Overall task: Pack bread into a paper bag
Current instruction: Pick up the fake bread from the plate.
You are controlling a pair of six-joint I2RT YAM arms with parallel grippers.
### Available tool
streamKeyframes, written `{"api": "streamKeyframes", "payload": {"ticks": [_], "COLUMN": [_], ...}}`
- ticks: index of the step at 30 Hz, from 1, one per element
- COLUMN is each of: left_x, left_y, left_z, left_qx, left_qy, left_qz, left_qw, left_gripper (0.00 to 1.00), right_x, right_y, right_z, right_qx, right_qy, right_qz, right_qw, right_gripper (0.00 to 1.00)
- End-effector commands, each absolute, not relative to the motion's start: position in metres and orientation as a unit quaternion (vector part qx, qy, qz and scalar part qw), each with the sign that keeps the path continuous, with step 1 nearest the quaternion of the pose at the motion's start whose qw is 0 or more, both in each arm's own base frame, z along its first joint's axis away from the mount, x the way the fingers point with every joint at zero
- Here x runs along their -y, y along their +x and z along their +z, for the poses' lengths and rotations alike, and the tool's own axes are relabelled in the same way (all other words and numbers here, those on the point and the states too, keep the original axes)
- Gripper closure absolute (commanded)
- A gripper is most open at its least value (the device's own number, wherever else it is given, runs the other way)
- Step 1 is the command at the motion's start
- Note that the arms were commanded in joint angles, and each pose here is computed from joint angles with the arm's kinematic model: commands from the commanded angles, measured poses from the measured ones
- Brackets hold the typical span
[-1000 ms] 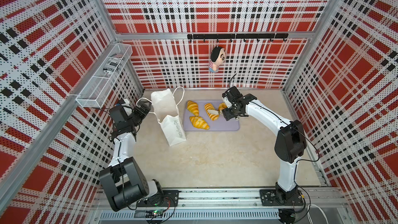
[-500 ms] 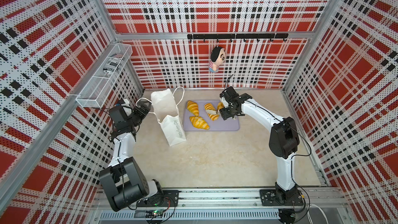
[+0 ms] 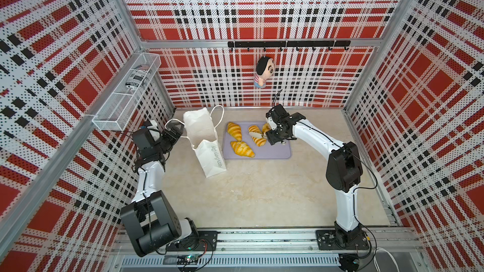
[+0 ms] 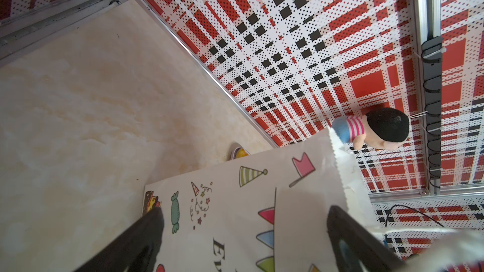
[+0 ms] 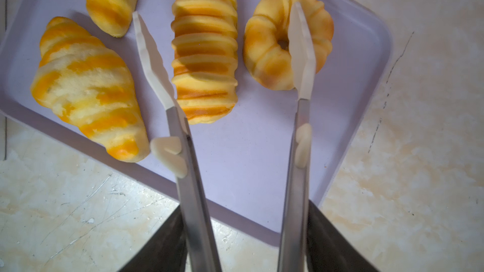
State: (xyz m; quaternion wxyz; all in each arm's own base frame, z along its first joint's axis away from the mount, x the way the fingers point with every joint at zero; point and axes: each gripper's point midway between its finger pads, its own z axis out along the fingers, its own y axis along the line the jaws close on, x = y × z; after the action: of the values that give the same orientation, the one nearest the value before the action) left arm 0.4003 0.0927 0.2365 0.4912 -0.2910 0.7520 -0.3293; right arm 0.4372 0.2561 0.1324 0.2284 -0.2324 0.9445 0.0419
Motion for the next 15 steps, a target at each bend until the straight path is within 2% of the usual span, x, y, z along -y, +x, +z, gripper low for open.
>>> {"api": "streamKeyframes", "payload": {"ticks": [1,4,15], "left_x": [-0.095,-0.095,-0.094], "left_y": [0.401,0.401,0.400], "left_z": [0.239,0.239,0.238], "left_qx": [-0.753,-0.753,-0.752], "left_qy": [-0.283,-0.283,-0.283], "left_qz": [-0.327,-0.327,-0.330], "left_qw": [0.497,0.496,0.495], "left_gripper": [0.02,0.02,0.02], "right_x": [-0.263,-0.264,-0.275], "right_y": [0.436,0.436,0.426], "right_z": [0.173,0.179,0.183], "right_qx": [-0.933,-0.932,-0.928], "right_qy": [-0.233,-0.234,-0.251], "right_qz": [0.052,0.052,0.053], "right_qw": [0.269,0.274,0.271], "right_gripper": [0.34,0.37,0.36]}}
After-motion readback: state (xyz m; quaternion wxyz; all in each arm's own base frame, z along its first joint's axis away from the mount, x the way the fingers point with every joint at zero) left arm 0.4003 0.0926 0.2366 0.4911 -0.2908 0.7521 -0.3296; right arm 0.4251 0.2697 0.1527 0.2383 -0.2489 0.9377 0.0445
